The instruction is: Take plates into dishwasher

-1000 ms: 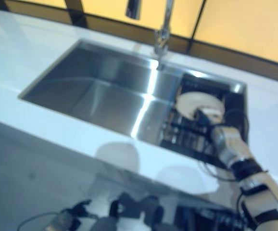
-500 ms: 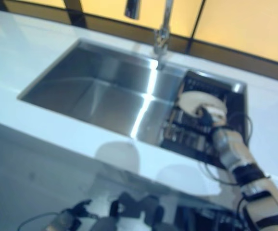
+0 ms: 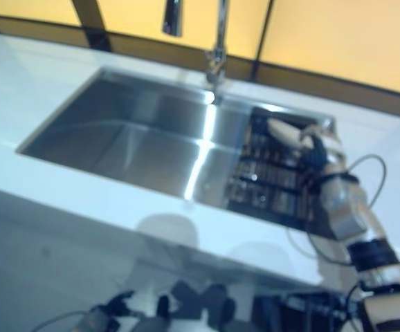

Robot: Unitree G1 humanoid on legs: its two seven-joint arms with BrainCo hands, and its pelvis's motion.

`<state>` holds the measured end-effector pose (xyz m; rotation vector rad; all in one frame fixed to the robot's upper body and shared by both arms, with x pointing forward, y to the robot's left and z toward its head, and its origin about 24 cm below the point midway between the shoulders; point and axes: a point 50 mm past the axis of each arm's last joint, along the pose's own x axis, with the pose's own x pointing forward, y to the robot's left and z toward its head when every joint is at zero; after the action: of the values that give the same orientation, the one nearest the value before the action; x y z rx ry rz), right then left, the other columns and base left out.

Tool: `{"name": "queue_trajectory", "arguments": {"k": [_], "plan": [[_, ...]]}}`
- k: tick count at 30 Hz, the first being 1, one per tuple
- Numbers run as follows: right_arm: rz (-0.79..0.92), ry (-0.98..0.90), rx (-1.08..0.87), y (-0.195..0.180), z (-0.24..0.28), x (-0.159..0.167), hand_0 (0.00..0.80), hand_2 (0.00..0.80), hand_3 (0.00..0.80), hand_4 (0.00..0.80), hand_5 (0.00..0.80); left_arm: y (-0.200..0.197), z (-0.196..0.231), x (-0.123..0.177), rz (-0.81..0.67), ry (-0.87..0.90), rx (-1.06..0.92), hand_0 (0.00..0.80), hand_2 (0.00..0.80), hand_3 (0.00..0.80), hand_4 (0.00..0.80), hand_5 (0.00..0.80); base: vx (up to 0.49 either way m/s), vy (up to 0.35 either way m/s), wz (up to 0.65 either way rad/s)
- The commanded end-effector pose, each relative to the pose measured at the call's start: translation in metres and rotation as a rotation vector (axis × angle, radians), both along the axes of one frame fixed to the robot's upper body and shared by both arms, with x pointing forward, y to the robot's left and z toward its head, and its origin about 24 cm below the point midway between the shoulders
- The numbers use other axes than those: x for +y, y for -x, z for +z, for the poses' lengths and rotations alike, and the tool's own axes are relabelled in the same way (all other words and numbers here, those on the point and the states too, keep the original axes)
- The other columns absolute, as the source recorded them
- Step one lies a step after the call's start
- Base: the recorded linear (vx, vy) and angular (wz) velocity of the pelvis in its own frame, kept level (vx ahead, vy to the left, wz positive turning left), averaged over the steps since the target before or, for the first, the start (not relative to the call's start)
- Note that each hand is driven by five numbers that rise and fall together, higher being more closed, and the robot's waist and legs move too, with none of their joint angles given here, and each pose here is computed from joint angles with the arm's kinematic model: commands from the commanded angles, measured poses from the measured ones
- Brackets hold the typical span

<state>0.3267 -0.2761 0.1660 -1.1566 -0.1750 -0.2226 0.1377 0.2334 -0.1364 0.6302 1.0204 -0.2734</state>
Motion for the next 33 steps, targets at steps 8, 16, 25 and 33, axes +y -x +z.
{"name": "queue_trajectory", "arguments": {"k": [8, 16, 25, 33], "plan": [[0.031, -0.114, -0.165, 0.007, 0.037, -0.008, 0.8, 0.8, 0.8, 0.8, 0.8, 0.019, -0.011, -0.004, -0.005, 0.009, 0.066, 0.0, 0.0, 0.0, 0.0, 0.0, 0.003, 0.007, -0.05], [0.078, -0.358, -0.21, 0.007, 0.037, -0.003, 0.8, 0.8, 0.8, 0.8, 0.8, 0.021, -0.013, -0.005, 0.005, 0.009, 0.071, 0.0, 0.0, 0.0, 0.0, 0.0, 0.003, 0.001, -0.01], [0.182, -0.625, -0.299, 0.013, 0.047, 0.001, 0.8, 0.8, 0.8, 0.8, 0.8, 0.027, -0.015, -0.005, 0.022, 0.014, 0.08, 0.0, 0.0, 0.0, 0.0, 0.0, 0.0, 0.015, -0.01], [0.262, -0.804, -0.345, 0.019, 0.052, 0.002, 0.8, 0.8, 0.8, 0.8, 0.8, 0.03, -0.016, -0.005, 0.035, 0.015, 0.085, 0.0, 0.0, 0.0, 0.0, 0.0, -0.008, 0.044, -0.07]]}}
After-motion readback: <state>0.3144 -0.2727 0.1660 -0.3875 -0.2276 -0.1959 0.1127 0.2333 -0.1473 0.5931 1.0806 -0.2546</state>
